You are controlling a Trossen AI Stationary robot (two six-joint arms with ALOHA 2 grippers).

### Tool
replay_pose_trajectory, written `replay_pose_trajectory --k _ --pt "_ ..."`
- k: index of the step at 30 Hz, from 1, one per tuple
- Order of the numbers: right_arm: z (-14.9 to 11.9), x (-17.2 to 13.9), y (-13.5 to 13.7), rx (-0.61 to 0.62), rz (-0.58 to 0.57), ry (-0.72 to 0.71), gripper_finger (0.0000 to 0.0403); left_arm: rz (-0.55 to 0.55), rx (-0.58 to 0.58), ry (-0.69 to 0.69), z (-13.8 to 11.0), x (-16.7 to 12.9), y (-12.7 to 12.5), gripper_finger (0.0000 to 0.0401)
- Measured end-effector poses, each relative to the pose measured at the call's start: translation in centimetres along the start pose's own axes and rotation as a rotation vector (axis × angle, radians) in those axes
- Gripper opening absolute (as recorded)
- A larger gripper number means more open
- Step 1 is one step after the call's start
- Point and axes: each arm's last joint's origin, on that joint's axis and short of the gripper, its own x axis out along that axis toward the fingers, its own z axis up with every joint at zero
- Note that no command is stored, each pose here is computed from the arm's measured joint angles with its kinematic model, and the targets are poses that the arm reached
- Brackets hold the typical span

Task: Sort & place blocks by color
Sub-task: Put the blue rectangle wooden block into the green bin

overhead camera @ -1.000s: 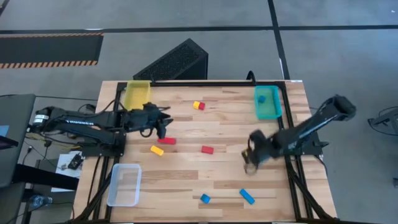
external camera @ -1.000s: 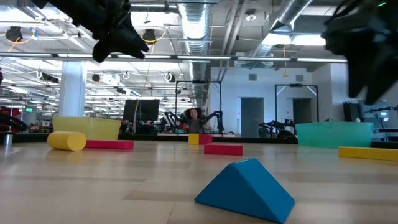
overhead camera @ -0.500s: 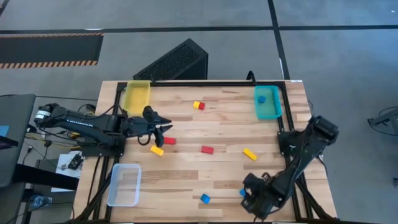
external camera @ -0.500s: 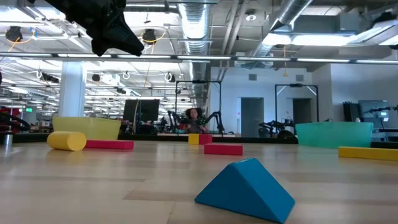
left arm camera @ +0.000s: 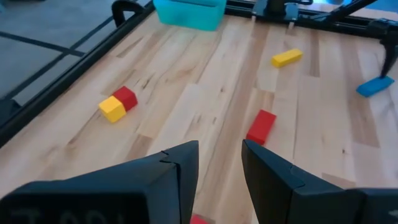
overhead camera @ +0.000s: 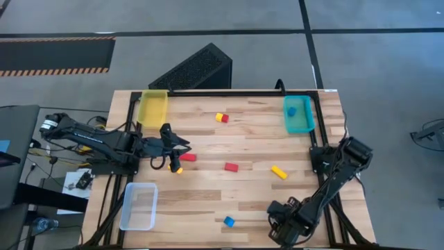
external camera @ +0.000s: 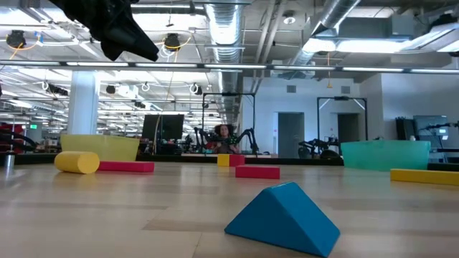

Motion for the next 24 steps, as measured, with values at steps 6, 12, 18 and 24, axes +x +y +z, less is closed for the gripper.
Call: replay_pose_trajectory --k 6,12,18,24 --pt "0.6 0.0 -0.5 -0.007 -0.013 0.038 0.0249 -0.022 0.002 0.004 -0.2 -0.2 -0.4 0.0112" --pt "0.4 -0.7 -1.1 -0.046 -0.058 0.037 0.0249 0.005 0.010 -0.012 -0.2 -0.4 -0.7 0.0112" --pt "0.2 -1.1 -1.3 -0.181 -0.062 0.059 0.0250 0.014 0.016 -0.017 -0.2 -0.3 -0.6 0.0112" --pt "1.0 -0.4 -2.1 -0.218 -0.114 0.010 0.0250 0.028 0.084 -0.068 0.5 1.0 -0.8 0.0112"
